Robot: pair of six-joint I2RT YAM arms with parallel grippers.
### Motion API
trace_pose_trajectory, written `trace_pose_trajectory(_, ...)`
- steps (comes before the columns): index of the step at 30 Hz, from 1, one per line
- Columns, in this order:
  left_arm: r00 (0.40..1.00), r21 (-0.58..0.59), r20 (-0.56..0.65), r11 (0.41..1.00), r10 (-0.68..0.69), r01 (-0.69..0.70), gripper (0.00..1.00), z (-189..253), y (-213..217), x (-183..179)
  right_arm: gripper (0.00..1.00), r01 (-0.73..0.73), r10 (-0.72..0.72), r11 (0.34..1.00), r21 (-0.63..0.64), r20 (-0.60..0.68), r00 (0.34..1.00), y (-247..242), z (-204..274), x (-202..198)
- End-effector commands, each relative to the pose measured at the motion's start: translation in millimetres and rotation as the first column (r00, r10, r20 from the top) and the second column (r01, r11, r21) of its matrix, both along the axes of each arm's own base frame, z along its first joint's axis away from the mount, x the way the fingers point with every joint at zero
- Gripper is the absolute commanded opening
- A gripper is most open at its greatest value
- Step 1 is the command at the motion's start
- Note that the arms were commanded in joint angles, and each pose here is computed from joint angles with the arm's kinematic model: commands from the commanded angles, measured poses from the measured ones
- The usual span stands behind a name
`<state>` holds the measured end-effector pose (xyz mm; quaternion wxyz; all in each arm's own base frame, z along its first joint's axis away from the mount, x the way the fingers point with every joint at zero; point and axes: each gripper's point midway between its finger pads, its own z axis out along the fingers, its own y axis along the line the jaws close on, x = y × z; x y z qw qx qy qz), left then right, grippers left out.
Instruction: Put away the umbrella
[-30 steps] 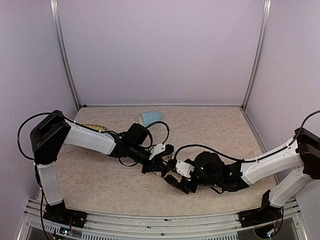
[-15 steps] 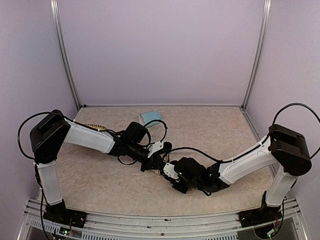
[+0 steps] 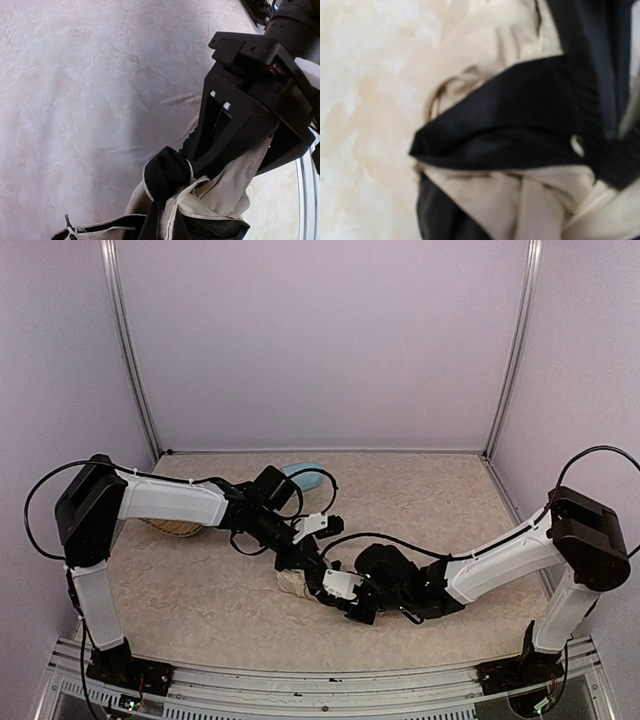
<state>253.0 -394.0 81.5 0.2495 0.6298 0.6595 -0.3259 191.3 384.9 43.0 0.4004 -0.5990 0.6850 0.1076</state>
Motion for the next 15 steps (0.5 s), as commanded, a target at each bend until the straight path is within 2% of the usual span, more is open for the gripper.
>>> trace_pose_trajectory(1, 0.951, 0.004, 0.253, 0.983, 0.177, -0.184, 0.0, 42.6, 24.2, 86.6, 0.0, -0.258, 0.231, 0.948, -0.186, -0.154, 0.961, -36.3, -44.3, -57.8)
trace_pose_trajectory(5, 0.939, 0.042, 0.253, 0.967, 0.231, -0.25, 0.0, 33.4, 47.6, 101.0, 0.0, -0.337, 0.318, 0.926, -0.169, -0.132, 0.939, -37.7, -35.1, -67.0)
trace_pose_trajectory(8, 0.935, 0.062, 0.241, 0.957, 0.261, -0.283, 0.0, 19.9, 63.3, 109.0, 0.0, -0.392, 0.382, 0.916, -0.088, -0.116, 0.917, -27.4, -14.0, -75.6)
trace_pose_trajectory(15, 0.959, 0.117, 0.131, 0.956, 0.253, -0.268, 0.0, -13.6, 69.3, 107.7, 0.0, -0.46, 0.45, 0.877, 0.138, 0.096, 0.888, -8.8, 85.2, -69.8)
